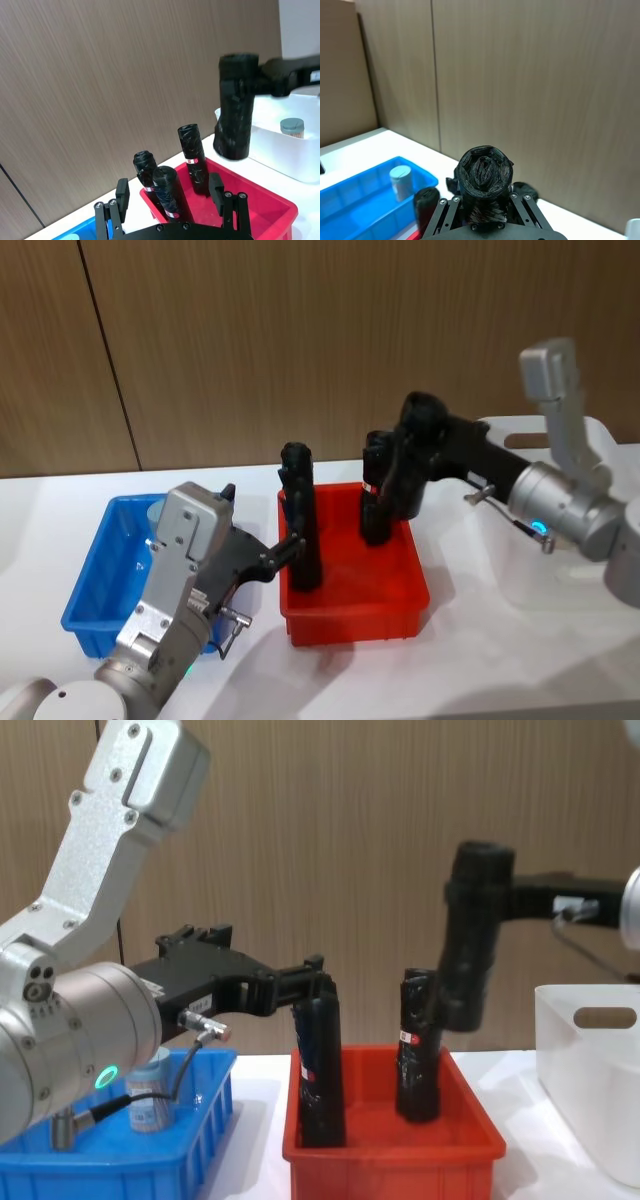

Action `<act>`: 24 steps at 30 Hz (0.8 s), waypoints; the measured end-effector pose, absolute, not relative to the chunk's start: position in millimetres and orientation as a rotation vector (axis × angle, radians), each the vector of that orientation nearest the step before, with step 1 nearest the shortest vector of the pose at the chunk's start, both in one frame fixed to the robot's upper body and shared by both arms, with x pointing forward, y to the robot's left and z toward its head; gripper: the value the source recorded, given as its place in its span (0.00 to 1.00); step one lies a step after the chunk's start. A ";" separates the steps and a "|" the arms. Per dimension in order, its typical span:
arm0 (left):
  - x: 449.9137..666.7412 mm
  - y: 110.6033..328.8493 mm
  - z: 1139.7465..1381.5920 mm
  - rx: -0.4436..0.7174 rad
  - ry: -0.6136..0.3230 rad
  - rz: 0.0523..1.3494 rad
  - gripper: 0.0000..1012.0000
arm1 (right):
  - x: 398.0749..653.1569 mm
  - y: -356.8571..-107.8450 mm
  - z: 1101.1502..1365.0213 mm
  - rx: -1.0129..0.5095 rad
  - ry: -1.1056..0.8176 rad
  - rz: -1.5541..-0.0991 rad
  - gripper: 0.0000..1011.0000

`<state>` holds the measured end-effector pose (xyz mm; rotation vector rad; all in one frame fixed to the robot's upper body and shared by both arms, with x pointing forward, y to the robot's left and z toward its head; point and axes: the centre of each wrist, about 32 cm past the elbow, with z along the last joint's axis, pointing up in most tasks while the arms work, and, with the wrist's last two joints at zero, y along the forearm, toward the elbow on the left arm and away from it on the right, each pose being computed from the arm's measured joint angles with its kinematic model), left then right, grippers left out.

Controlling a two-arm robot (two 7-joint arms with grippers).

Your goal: Pick the cotton swabs from the blue box and place them into the white box.

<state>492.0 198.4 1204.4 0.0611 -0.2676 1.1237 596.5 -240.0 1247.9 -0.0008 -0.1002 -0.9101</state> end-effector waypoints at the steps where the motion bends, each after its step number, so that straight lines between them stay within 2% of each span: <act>1: 492.0 198.4 1204.4 0.061 -0.268 1.124 0.99 | 594.9 -241.2 1250.1 0.000 -0.104 -0.920 0.36; 11: 492.0 198.4 1204.4 0.061 -0.268 1.124 0.99 | 576.9 -260.6 1274.8 -0.005 -0.167 -1.046 0.36; 24: 492.0 198.4 1204.4 0.061 -0.268 1.124 0.99 | 568.4 -283.4 1284.4 -0.066 -0.210 -1.229 0.36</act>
